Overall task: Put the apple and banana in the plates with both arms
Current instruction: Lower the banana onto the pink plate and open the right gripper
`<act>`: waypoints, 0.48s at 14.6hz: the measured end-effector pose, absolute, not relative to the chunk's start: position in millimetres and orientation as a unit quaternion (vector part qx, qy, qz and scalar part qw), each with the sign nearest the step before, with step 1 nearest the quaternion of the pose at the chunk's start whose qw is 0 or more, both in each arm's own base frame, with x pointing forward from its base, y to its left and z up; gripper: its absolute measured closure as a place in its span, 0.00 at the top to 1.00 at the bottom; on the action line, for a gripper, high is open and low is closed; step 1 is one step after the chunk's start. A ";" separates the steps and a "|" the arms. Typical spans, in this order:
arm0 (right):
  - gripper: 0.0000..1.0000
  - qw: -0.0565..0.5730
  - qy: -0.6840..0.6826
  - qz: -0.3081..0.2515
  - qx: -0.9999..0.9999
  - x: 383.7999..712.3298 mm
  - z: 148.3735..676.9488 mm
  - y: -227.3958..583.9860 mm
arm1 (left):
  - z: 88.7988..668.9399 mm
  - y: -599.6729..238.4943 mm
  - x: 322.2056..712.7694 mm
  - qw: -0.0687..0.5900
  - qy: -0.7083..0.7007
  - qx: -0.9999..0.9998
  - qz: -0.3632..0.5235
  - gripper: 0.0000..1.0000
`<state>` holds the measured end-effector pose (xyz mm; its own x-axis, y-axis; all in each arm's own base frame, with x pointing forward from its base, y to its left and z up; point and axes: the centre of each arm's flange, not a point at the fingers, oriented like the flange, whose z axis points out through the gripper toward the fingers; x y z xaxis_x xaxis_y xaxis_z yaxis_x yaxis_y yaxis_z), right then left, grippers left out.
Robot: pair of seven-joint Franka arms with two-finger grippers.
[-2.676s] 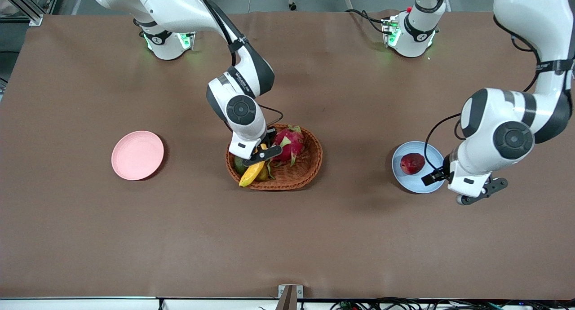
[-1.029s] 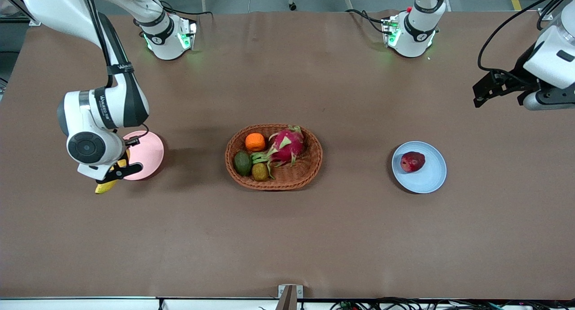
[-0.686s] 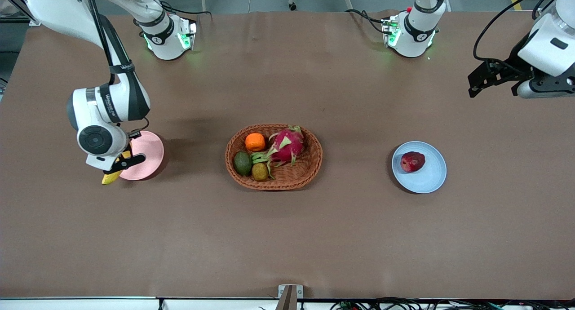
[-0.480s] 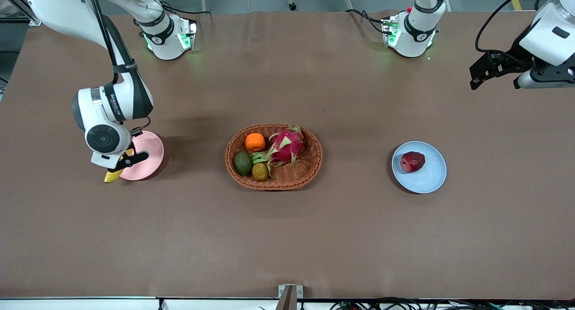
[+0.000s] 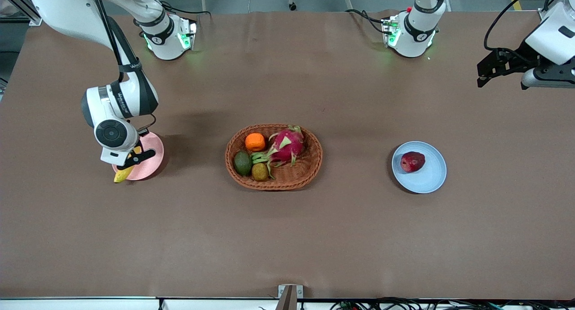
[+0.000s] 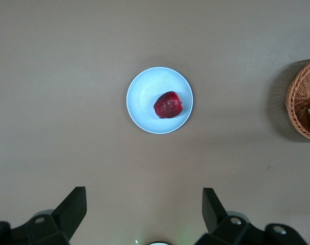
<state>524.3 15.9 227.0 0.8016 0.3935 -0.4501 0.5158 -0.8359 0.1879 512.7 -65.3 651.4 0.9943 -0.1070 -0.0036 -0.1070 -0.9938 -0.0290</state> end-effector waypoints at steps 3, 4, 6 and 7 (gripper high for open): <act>0.58 0.153 0.241 -0.197 0.938 525.4 230.4 15.2 | 650.4 -65.7 512.9 0.015 0.056 -0.998 0.002 1.00; 0.69 0.154 0.238 -0.192 0.940 527.3 235.7 14.4 | 650.4 -65.9 512.8 0.015 0.056 -0.998 0.002 1.00; 0.87 0.155 0.224 -0.169 0.947 536.2 265.4 12.8 | 649.9 -66.1 512.9 0.014 0.056 -0.998 0.002 1.00; 0.98 0.151 0.212 -0.158 0.952 542.4 289.9 11.9 | 649.2 -66.1 513.2 0.014 0.056 -0.998 0.003 1.00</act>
